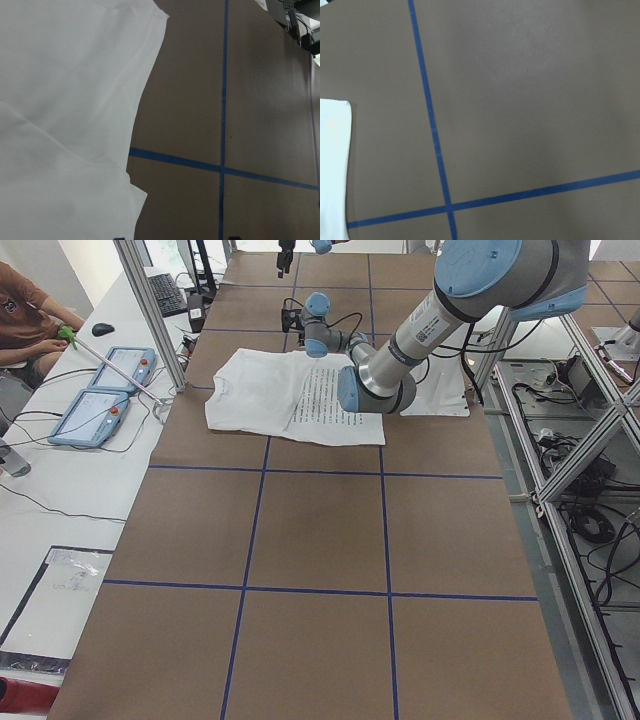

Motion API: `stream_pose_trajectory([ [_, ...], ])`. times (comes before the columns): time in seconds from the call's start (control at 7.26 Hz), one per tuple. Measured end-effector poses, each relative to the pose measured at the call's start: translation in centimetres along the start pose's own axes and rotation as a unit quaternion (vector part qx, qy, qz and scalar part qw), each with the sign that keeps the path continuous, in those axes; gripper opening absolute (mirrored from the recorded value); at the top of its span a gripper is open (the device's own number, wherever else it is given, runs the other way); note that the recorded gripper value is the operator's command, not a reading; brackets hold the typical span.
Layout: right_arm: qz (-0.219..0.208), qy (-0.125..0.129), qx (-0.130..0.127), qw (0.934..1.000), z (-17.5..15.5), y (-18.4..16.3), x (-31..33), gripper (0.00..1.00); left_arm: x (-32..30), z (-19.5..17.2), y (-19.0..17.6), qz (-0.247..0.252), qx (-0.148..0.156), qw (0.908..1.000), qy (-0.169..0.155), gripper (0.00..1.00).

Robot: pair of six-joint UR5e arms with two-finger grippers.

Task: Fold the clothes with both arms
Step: 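Release the sleeve with the left gripper while the right gripper moves to the hem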

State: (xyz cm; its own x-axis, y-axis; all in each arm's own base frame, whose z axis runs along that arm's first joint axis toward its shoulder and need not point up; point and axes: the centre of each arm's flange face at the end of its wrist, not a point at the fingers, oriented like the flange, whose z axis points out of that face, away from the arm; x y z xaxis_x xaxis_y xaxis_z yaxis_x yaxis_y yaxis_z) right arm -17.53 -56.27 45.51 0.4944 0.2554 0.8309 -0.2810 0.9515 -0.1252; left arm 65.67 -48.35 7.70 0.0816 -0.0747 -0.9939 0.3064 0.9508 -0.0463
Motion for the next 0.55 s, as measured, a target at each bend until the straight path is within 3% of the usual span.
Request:
stream_pose_trajectory([
  [0.28, 0.069, -0.002, 0.01, 0.9976, 2.7, 9.3, -6.7, 1.0, -6.3, -6.0, -1.4, 0.009, -0.009, 0.9996, -0.027, 0.84],
  [0.55, 0.141, -0.013, 0.03, 0.9895, 4.9, 20.2, -11.6, 0.99, -10.4, -12.7, -2.5, 0.042, 0.001, 0.9978, -0.051, 0.84],
])
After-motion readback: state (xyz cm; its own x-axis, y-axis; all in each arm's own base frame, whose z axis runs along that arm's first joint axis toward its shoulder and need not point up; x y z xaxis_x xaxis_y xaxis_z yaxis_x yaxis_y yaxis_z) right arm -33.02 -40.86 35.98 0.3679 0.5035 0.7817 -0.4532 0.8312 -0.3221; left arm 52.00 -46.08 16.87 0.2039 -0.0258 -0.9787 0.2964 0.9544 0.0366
